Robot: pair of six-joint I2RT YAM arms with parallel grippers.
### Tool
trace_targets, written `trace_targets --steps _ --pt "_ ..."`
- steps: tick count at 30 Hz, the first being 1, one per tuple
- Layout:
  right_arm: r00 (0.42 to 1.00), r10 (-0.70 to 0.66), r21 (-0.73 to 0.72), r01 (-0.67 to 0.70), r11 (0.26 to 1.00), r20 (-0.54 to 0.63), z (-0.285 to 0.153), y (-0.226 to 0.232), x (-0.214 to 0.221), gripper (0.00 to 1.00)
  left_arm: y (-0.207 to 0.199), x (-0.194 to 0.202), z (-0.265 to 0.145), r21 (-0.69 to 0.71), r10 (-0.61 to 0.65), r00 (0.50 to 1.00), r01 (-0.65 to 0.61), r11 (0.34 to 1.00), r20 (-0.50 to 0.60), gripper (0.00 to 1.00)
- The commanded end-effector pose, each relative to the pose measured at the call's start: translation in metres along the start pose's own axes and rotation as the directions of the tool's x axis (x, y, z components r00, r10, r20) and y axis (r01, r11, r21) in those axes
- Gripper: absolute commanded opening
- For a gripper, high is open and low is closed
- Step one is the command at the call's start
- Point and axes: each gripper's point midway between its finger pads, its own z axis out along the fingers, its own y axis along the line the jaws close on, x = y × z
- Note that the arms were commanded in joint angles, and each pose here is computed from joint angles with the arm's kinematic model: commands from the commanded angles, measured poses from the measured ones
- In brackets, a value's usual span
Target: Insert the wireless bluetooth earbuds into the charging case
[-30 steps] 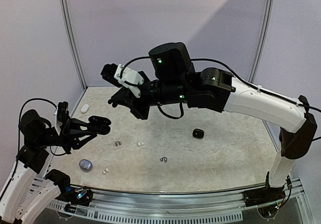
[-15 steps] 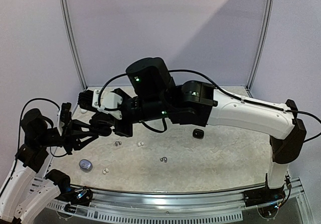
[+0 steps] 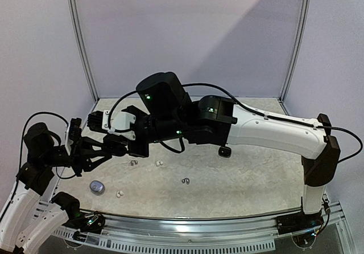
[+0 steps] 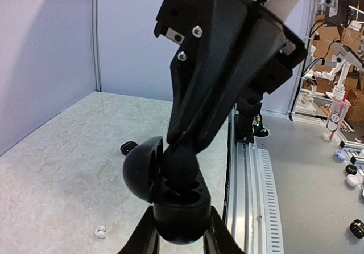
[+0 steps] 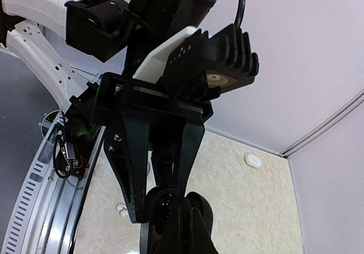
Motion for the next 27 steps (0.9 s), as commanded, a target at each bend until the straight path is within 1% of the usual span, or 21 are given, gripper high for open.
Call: trace_targets --steps 1,13,18,24,27 --pt "0.999 -0.014 -0.003 0.014 1.000 -0.050 0.010 0.004 0.014 0.00 -0.008 -0.008 -0.001 0.020 0.034 0.999 -0.034 0.999 0.006 0.00" --pt "0.996 -0.009 -0.014 0.008 1.000 -0.092 0.018 0.009 0.027 0.00 -0.005 -0.013 -0.001 -0.006 0.081 0.996 -0.081 0.997 0.022 0.00" --pt "0.996 -0.009 -0.049 0.004 0.999 -0.092 0.021 0.015 0.028 0.00 -0.003 -0.013 -0.001 -0.014 0.085 0.996 -0.085 0.996 0.021 0.00" --pt "0.993 -0.017 -0.081 0.007 0.997 -0.120 0.025 0.022 0.037 0.00 -0.001 -0.014 -0.001 -0.028 0.086 0.996 -0.085 0.996 0.021 0.00" --pt "0.991 -0.017 -0.073 0.008 0.997 -0.131 0.026 0.021 0.040 0.00 -0.002 -0.013 -0.002 -0.029 0.114 0.993 -0.113 0.993 0.020 0.00"
